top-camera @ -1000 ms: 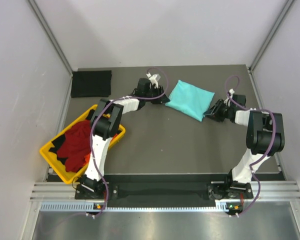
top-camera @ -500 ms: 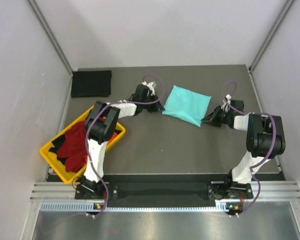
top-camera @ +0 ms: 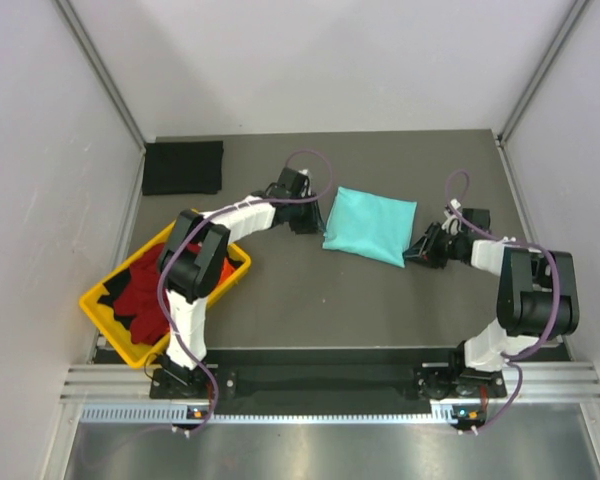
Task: Fold and stack the t-shirts
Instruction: Fold the tshirt
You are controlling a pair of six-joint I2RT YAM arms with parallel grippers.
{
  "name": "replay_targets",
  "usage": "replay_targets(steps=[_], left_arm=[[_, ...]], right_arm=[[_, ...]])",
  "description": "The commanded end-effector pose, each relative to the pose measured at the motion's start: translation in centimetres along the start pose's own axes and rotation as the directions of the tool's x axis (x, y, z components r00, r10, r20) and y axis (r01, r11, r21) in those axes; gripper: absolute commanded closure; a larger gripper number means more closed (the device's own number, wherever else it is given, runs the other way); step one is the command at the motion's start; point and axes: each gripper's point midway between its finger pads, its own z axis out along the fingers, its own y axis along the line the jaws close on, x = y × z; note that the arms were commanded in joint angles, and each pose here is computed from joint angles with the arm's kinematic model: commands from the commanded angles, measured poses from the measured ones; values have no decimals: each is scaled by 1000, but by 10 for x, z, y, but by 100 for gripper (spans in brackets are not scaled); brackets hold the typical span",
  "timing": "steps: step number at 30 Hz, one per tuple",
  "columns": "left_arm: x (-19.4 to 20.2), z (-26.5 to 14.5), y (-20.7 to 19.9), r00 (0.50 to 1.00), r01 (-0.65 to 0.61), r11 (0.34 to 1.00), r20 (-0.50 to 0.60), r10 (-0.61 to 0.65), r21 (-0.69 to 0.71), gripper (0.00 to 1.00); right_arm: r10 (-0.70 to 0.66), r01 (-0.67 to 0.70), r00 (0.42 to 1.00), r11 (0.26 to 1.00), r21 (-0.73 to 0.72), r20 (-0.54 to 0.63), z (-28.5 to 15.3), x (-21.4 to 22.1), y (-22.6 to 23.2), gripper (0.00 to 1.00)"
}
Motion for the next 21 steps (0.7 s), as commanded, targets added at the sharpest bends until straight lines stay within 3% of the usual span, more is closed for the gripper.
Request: replay_targets(steps=[1, 5, 9, 12, 15, 21], left_arm=[[-44, -25, -18, 990, -106, 994, 90, 109, -32, 65], [-71, -32, -54, 975, -191, 980, 127, 182, 64, 66], [-78, -30, -83, 962, -252, 946, 159, 221, 206, 68], [-77, -10, -91, 958, -279, 919, 152, 245, 277, 72], [-84, -2, -105, 948, -313, 886, 166, 271, 341, 73], [-104, 42, -90, 939, -333, 897, 194, 285, 292, 72]], right_arm=[[-69, 70, 997, 998, -3, 42, -16, -16, 19, 71], [-85, 85, 995, 996, 9, 52, -24, -25, 27, 65], [-91, 90, 994, 996, 25, 67, -30, -31, 31, 66], [-90, 88, 994, 996, 33, 66, -32, -34, 33, 68], [-94, 92, 994, 995, 32, 63, -31, -34, 37, 64], [-100, 99, 995, 995, 32, 29, -17, -29, 29, 62]])
